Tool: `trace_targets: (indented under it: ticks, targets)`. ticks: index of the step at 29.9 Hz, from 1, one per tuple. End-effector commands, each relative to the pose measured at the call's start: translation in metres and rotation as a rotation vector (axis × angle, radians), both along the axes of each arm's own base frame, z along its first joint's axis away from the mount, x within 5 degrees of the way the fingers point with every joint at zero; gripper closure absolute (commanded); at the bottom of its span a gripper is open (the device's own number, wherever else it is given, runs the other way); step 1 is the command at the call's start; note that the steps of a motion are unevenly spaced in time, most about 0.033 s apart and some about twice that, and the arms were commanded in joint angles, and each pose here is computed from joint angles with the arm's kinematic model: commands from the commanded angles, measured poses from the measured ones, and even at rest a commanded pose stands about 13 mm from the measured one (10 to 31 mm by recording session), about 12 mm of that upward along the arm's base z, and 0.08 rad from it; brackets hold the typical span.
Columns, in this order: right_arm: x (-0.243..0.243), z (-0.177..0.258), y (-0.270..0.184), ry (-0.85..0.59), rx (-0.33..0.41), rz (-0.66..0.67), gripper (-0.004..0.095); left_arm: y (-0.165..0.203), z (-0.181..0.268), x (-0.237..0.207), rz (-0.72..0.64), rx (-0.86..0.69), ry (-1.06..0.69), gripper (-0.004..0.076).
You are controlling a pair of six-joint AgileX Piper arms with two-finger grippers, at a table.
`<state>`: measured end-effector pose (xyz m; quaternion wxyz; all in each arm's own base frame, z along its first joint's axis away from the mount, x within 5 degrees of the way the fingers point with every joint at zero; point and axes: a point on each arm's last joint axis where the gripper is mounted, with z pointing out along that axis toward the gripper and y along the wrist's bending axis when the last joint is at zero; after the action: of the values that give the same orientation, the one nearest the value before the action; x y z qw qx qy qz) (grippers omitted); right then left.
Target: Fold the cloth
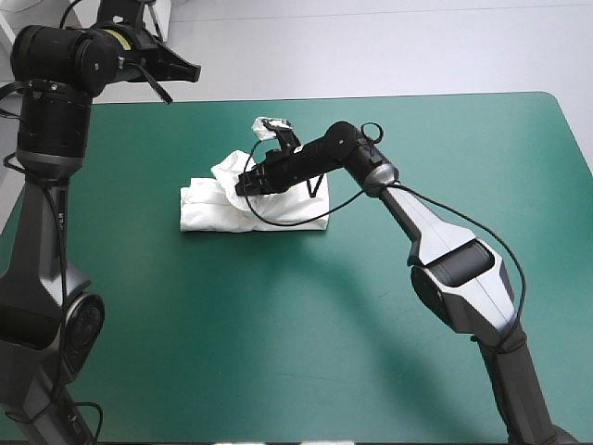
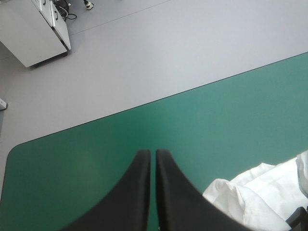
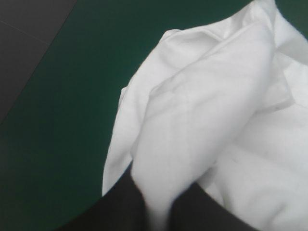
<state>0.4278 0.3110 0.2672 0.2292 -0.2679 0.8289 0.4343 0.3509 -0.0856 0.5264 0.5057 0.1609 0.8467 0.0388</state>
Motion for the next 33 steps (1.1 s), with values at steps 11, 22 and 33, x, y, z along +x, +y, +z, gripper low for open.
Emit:
trace_targets:
  ticks: [11, 22, 33]
  targets:
    - [-0.011, 0.028, 0.027, -0.029, 0.153, 0.054, 0.0524, 0.008, 0.032, -0.039, -0.014, -0.06, -0.07, 0.0688]
    - [-0.015, 0.059, 0.014, -0.114, 0.041, 0.11, 0.0385, 0.008, 0.036, -0.044, -0.025, -0.07, -0.079, 0.0688]
    - [0.029, 0.108, -0.118, -0.135, -0.09, -0.232, 0.0385, 0.015, 0.048, -0.062, -0.016, -0.066, -0.122, 0.0688]
